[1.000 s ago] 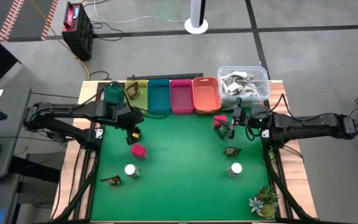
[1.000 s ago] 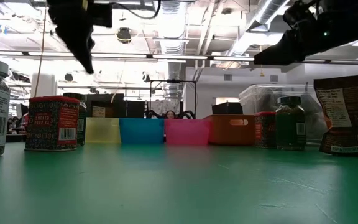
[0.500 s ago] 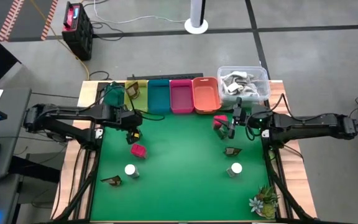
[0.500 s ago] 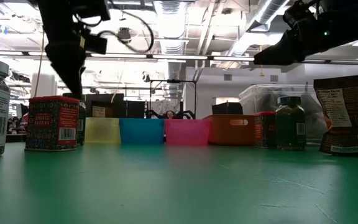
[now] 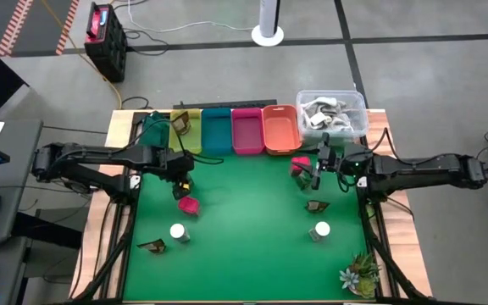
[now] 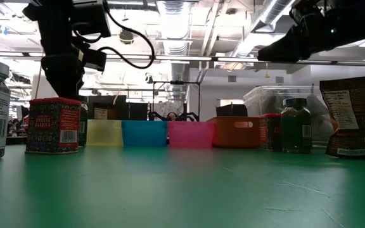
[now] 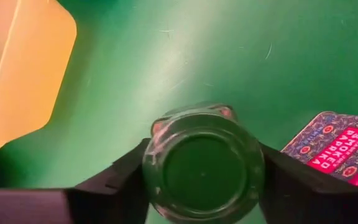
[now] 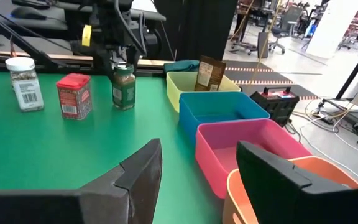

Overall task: Sort spices by type
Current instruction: Put the left green spice bottle into the blue bin

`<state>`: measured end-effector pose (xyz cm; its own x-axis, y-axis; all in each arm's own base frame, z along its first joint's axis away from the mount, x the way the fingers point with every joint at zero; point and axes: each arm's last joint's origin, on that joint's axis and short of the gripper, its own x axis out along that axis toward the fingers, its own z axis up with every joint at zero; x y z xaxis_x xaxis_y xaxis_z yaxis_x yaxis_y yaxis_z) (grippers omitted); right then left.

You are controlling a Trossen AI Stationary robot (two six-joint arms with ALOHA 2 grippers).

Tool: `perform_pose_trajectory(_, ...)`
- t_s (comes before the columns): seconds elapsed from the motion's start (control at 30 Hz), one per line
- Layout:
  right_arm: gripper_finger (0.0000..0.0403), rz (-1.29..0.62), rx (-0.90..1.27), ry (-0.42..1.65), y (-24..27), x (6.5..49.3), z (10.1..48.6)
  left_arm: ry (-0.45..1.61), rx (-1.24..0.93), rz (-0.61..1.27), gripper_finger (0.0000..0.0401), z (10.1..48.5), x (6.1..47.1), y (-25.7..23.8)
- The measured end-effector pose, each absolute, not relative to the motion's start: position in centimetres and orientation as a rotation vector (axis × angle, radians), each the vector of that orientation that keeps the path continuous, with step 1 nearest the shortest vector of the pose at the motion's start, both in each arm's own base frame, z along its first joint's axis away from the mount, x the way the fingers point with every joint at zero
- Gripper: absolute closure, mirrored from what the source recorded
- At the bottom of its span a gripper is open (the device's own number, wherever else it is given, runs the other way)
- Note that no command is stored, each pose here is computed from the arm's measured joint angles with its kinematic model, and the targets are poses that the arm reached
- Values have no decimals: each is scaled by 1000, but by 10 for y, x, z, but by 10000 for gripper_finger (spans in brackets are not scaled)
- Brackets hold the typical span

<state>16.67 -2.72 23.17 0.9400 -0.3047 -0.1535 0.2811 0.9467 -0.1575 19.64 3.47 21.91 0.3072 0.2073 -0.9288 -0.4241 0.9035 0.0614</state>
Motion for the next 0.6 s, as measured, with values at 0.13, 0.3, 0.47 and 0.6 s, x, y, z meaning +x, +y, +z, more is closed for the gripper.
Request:
perform_pose_trajectory(0.13,168,-301,-134,176,-27,167,232,1181,-215,421,210,221,197,35)
perform_pose_trajectory(0.3,168,-318,-128,181,-31,170,230,1129,-223,421,210,239,209,40)
perform_pose_trajectory(0.47,168,-336,-123,188,-35,177,226,1120,-156,375,210,258,242,49)
perform_pose_trajectory(0.6,168,-333,-123,212,-36,183,220,1113,-75,331,210,278,279,62)
